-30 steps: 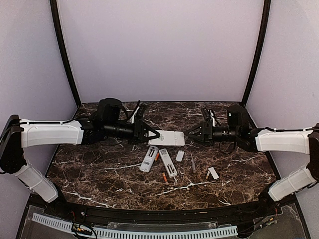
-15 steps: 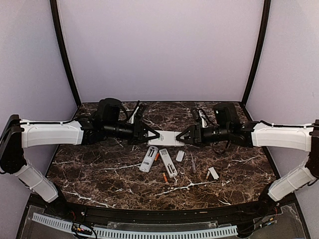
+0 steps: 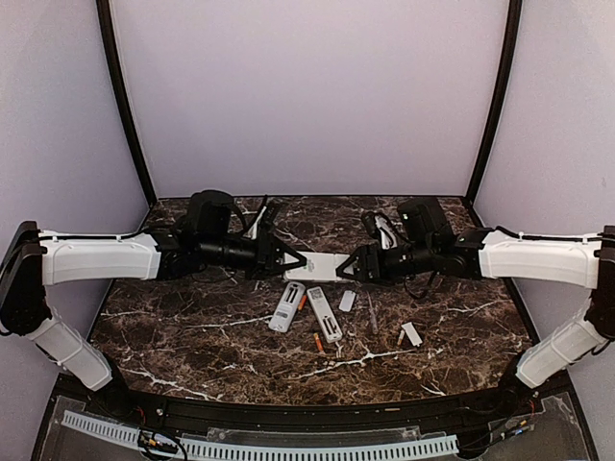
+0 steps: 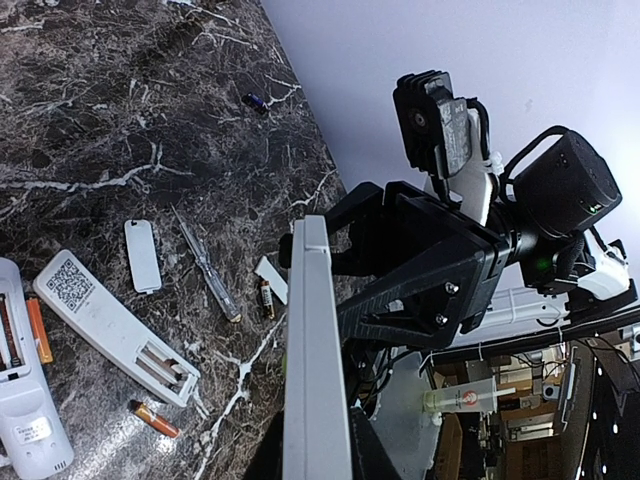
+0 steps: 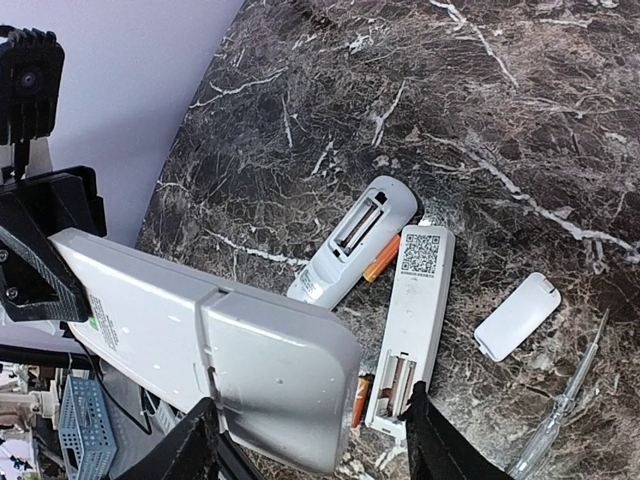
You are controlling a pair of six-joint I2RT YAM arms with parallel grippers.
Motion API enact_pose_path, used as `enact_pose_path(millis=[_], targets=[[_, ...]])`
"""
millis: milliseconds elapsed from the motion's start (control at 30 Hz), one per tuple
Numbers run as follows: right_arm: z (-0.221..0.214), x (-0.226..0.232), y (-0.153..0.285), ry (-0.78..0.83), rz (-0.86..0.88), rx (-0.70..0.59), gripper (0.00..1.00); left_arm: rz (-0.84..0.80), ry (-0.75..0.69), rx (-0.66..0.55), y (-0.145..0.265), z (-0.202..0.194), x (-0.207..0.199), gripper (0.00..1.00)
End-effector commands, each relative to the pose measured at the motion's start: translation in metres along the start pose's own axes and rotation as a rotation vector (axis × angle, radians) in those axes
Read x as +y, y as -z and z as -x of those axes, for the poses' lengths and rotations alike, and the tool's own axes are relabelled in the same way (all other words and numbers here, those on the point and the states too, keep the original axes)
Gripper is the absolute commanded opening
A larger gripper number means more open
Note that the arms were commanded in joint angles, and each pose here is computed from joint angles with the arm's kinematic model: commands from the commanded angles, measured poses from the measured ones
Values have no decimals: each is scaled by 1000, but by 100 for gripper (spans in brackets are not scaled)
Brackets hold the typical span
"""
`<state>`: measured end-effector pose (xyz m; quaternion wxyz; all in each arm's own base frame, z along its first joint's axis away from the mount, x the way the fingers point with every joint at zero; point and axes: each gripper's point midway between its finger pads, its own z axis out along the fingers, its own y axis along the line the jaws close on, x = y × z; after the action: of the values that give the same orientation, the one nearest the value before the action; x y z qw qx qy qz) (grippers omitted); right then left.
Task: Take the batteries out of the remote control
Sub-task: Remove the battery cover from the remote control.
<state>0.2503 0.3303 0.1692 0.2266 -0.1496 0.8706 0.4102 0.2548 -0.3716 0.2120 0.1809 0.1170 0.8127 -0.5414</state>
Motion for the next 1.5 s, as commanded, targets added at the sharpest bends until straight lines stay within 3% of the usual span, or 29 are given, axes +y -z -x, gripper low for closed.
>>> enact_pose_path(millis=[0,233,567,800,1467], targets=[[2,1,-6,22,-40,3,60,-9,1,-8,4,1,-2,0],[-1,1,-15,26,-64,19,57,-11,5,-10,5,2,-1,0],[-1,-3,-17,0,-86,15,41,-4,12,-11,5,2,1,0],[-1,-11,-15,-21,-129,6,36,3,20,-11,6,2,5,0],[2,-34,-3,-71,-180,-21,30,87,78,-27,12,1,30,0]])
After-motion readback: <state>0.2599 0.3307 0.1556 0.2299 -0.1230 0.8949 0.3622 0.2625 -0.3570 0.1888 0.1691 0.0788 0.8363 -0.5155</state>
